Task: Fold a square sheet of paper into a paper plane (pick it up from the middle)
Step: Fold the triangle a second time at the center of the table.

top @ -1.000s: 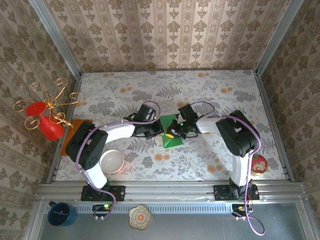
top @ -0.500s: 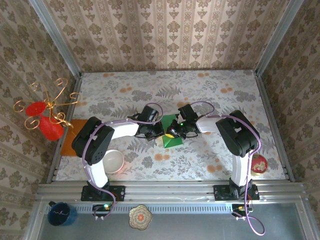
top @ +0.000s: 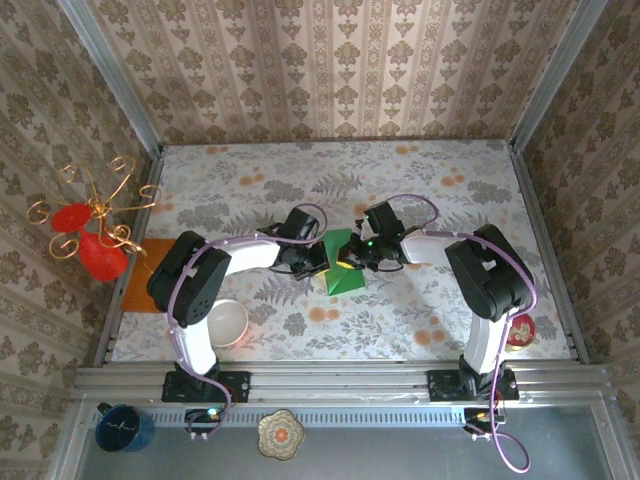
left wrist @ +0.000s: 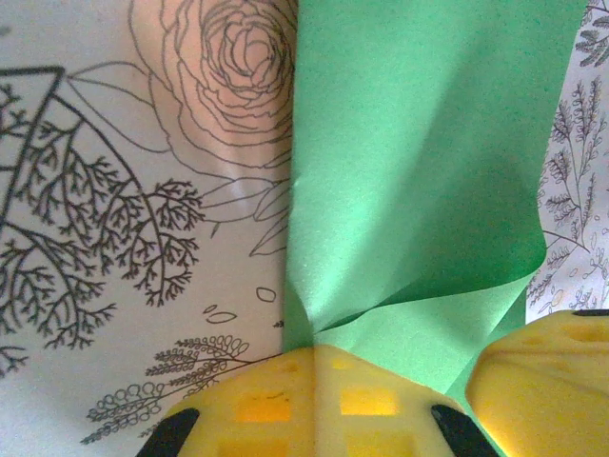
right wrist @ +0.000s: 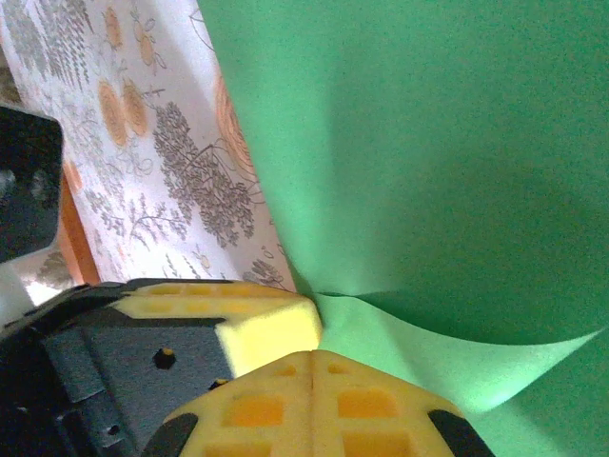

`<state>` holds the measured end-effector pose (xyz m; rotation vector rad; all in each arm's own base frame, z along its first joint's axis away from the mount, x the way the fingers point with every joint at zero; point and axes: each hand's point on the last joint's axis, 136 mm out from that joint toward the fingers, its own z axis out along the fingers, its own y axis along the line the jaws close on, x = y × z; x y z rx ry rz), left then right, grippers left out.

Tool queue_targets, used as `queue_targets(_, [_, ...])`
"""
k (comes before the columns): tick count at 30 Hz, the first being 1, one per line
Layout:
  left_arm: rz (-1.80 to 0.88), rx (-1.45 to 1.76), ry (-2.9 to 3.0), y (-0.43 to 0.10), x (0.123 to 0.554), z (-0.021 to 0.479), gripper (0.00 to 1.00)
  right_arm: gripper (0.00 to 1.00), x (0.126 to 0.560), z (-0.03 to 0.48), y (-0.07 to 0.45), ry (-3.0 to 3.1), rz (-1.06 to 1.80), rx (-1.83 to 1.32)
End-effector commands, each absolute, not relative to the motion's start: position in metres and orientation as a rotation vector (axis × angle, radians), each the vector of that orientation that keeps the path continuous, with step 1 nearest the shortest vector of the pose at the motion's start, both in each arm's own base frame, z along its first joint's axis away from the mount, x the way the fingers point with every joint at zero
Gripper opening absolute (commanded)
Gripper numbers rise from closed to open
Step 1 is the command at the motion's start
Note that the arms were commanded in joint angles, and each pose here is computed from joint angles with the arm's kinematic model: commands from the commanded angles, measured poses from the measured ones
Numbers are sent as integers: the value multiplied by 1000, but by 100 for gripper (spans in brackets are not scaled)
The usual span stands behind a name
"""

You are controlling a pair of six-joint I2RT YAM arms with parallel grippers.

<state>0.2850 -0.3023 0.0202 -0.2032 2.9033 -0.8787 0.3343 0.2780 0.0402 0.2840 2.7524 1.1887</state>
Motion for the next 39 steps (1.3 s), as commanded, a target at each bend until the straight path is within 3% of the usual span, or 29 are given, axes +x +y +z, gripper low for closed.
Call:
queue_targets(1, [-720,-220,3021,-282,270,-10,0,0,326,26,271,2801,1124,250])
queue_targets(8, [-666,-232,3056,-277,267,-15,0,0,327,15,270,2830,1088,244])
queue_targets(18, [-514,-327,3125,-250,251,-33,0,0,334,-9,228,2802,1015,452])
queue_targets(28, [-569,-287,3113,-257,256,-29,0,1,366,23,184,2660,948,559])
queue_targets(39, [-687,-85,3052,-279,273,-9,0,0,326,37,253,2744,1035,222])
